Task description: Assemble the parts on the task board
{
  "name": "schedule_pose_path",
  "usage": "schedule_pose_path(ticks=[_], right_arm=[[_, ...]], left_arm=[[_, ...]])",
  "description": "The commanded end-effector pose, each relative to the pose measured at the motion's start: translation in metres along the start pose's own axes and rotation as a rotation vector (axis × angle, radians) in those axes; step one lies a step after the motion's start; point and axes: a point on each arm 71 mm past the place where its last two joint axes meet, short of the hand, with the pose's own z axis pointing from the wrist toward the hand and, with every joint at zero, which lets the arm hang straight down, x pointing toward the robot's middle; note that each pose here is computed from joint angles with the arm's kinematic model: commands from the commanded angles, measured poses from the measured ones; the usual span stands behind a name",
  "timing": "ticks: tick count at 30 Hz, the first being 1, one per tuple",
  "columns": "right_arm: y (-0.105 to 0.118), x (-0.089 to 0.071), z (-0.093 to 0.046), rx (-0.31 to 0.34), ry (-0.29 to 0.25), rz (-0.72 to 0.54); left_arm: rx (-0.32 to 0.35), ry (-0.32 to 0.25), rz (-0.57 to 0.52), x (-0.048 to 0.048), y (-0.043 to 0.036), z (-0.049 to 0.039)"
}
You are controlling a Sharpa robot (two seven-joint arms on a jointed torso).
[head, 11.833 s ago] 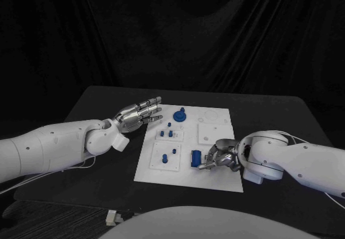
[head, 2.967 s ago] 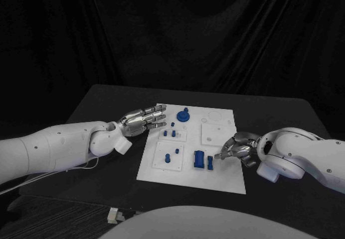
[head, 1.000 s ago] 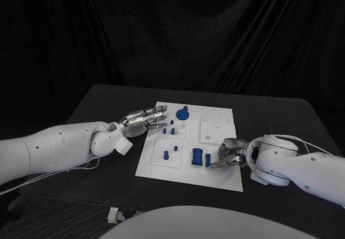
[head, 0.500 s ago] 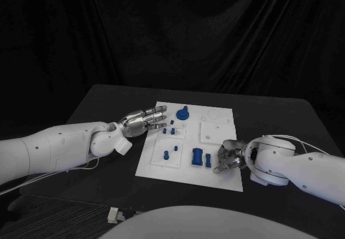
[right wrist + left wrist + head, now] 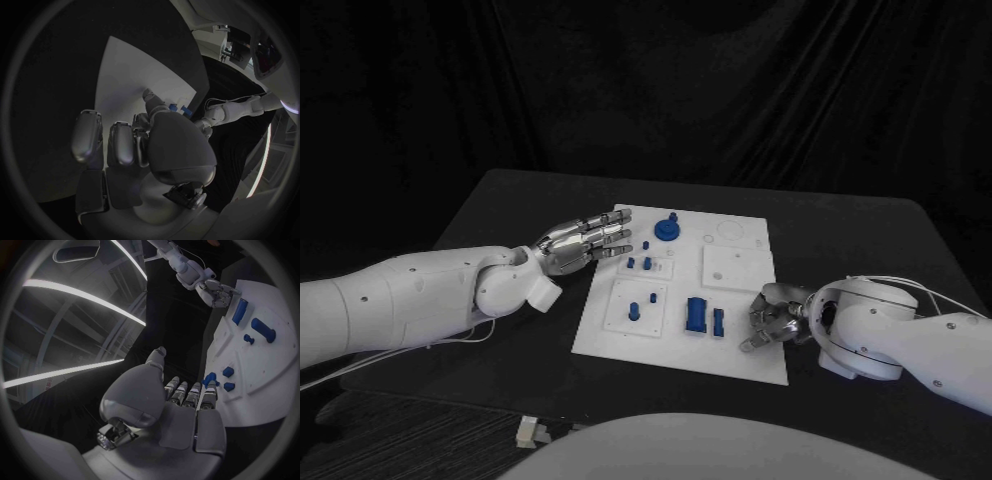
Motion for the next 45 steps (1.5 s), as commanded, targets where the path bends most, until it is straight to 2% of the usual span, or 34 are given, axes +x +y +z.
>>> schedule_pose_path(ticks=[1,6,7,10,15,17,20,21,24,30,38,44,45], right_arm=[[0.001,-0.021,-0.009,-0.056,-0.125,0.056],[-0.001,-0.055,-0.025,-0.127,-0.276,0.153],[-0.002,-0.068,-0.030,-0.164,-0.330,0.197],[-0.003,-0.086,-0.036,-0.247,-0.417,0.277],[-0.007,-0.102,-0.038,-0.368,-0.532,0.384],[-0.011,-0.103,-0.039,-0.414,-0.556,0.435],[-0.015,-0.097,-0.037,-0.490,-0.522,0.547],[-0.015,-0.097,-0.037,-0.495,-0.518,0.557],[-0.019,-0.088,-0.035,-0.579,-0.466,0.671],[-0.023,-0.080,-0.035,-0.720,-0.469,0.753],[-0.024,-0.077,-0.033,-0.793,-0.478,0.775],[-0.024,-0.076,-0.032,-0.799,-0.475,0.779],[-0.025,-0.076,-0.030,-0.743,-0.477,0.752]], left_arm=[[0.135,-0.039,0.014,0.0006,-0.0105,-0.0034],[0.226,-0.068,0.047,0.0029,-0.0250,-0.0077],[0.257,-0.072,0.076,0.0040,-0.0315,-0.0078],[0.303,-0.077,0.139,0.0062,-0.0404,-0.0062],[0.346,-0.079,0.203,0.0110,-0.0455,0.0012],[0.353,-0.079,0.219,0.0131,-0.0457,0.0051],[0.360,-0.073,0.257,0.0162,-0.0450,0.0107],[0.360,-0.073,0.260,0.0164,-0.0449,0.0111],[0.372,-0.071,0.310,0.0189,-0.0439,0.0155],[0.403,-0.086,0.366,0.0208,-0.0437,0.0193],[0.411,-0.082,0.377,0.0227,-0.0424,0.0222],[0.408,-0.079,0.375,0.0225,-0.0413,0.0226],[0.187,-0.117,0.345,0.0161,-0.0279,0.0261]])
